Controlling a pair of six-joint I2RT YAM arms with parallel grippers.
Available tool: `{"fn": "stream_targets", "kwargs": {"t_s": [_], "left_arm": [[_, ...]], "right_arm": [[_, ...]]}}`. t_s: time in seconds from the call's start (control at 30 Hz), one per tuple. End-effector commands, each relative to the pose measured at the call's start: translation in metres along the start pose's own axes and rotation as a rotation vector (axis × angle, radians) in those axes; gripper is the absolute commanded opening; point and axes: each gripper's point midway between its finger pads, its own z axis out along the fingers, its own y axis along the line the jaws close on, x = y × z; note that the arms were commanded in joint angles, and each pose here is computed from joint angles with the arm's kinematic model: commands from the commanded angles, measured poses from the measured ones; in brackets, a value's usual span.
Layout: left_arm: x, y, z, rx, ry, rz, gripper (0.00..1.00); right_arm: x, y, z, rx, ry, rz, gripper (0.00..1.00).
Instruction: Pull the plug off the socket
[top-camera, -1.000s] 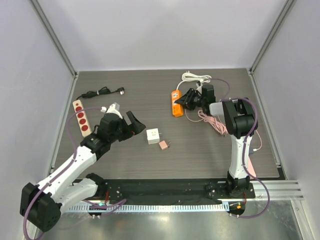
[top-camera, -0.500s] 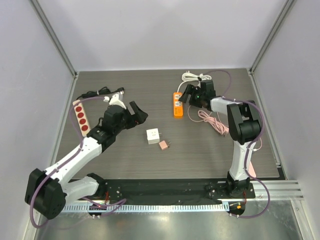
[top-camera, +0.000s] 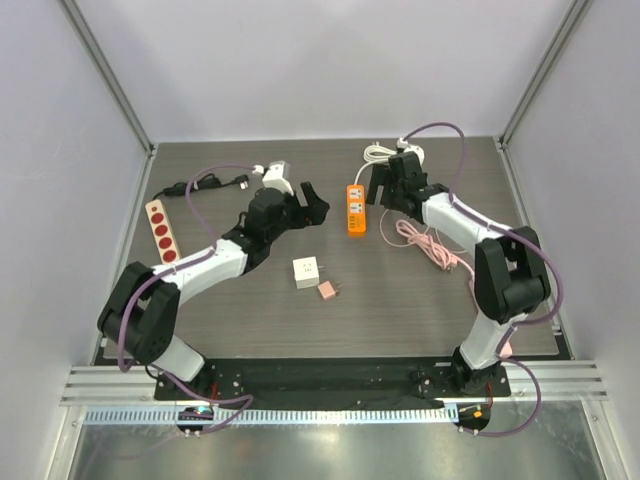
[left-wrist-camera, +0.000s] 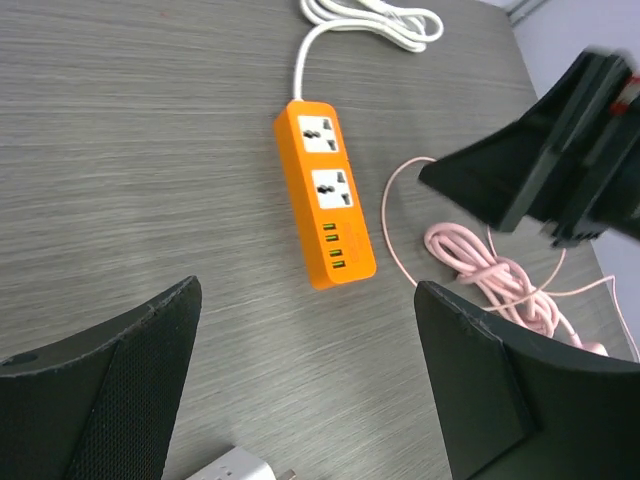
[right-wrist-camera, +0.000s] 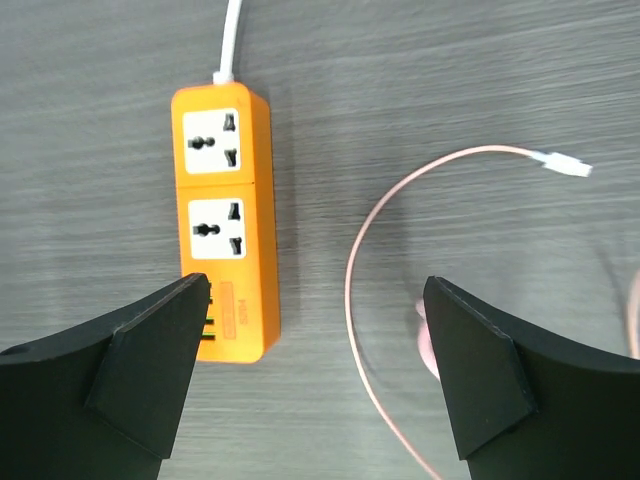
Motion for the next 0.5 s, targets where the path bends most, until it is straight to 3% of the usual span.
{"fn": "stream_targets", "kwargs": {"t_s": [0.0, 0.3, 0.47], "left_arm": [[-0.006, -0.018, -0.002, 0.115, -0.081, 0.076, 0.87], [0.033, -0.018, -0.019, 0.135, 0.006, 0.165, 0.84], [0.036, -0.023, -0.028, 0.147, 0.011, 0.219, 0.84]], "right_arm": [[-0.041, -0.016, -0.039, 0.119, -0.100, 0.092, 0.94], [0.001, -0.109, -0.137, 0.385, -0.092, 0.131, 0.94], [0.036, -0.186, -0.180, 0.540, -0.041, 0.371, 0.94]]}}
